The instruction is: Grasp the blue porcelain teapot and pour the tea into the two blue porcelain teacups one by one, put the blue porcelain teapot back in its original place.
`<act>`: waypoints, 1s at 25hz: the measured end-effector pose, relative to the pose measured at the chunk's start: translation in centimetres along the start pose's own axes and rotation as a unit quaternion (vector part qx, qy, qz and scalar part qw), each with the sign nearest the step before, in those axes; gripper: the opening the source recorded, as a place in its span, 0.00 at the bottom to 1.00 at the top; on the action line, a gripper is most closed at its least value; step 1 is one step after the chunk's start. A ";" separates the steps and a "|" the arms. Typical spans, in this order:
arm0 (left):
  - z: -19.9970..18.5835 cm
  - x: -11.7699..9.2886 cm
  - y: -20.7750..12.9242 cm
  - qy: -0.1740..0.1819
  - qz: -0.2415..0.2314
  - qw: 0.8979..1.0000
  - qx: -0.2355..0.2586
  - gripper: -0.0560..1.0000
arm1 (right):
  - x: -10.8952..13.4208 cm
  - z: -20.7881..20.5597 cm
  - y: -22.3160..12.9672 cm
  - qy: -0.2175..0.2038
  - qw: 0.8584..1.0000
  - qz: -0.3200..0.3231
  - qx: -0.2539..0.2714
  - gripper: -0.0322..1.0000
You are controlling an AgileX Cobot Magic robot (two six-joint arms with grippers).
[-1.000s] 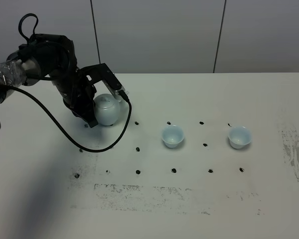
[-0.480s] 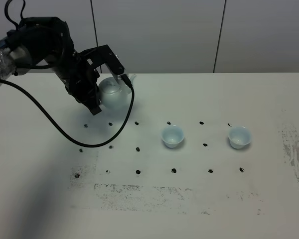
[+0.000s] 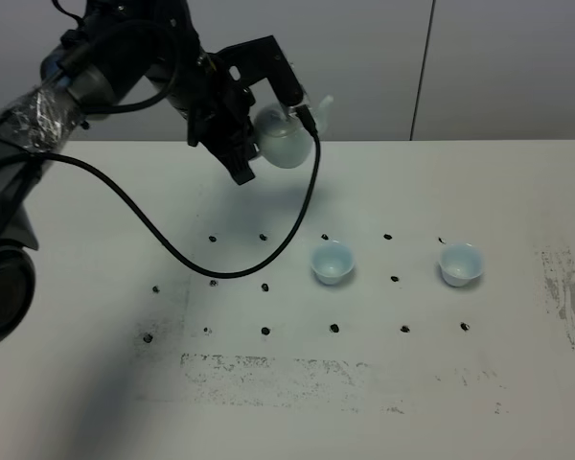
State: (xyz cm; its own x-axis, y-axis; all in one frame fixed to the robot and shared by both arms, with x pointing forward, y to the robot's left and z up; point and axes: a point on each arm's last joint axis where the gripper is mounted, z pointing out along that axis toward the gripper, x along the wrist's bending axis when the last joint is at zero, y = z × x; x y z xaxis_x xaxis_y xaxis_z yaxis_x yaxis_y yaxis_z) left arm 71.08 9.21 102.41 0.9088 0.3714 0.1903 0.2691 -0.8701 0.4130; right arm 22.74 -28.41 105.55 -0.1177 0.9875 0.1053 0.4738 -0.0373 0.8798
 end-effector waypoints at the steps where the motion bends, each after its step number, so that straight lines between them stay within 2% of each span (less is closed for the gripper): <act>1: 0.4 -0.2 0.6 0.000 0.008 1.000 -0.004 0.13 | 0.0 0.0 0.0 0.000 1.000 0.000 0.000 0.39; 5: 2.1 -1.3 2.7 0.004 0.041 0.999 -0.016 0.13 | 0.0 0.0 0.0 0.000 1.000 0.000 0.000 0.39; 7: 2.9 -2.1 3.4 0.005 0.073 0.997 -0.015 0.13 | 0.0 0.0 0.0 0.000 1.000 0.000 0.000 0.39; 11: 4.1 -3.5 4.5 0.001 0.144 0.989 -0.018 0.13 | 0.0 0.0 0.0 0.000 1.000 0.000 0.000 0.39; 15: 4.4 -4.1 5.6 0.022 0.192 0.980 -0.038 0.13 | 0.0 0.0 0.0 0.000 1.000 0.000 0.000 0.39; 20: 4.5 -4.1 6.2 0.045 0.226 0.972 -0.049 0.13 | 0.0 0.0 0.0 0.000 1.000 0.000 0.000 0.39; 25: 5.0 -4.7 6.4 0.046 0.248 0.967 -0.039 0.13 | 0.0 0.0 0.0 0.000 1.000 0.000 0.000 0.39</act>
State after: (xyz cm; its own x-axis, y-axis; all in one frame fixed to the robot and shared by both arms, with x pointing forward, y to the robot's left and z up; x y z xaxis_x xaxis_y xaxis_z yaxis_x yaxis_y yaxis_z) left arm 70.17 0.29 99.72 0.8866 -0.0556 0.4593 -0.2214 -0.9227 0.3156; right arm 22.74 -28.41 105.55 -0.1177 0.9875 0.1053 0.4738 -0.0373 0.8798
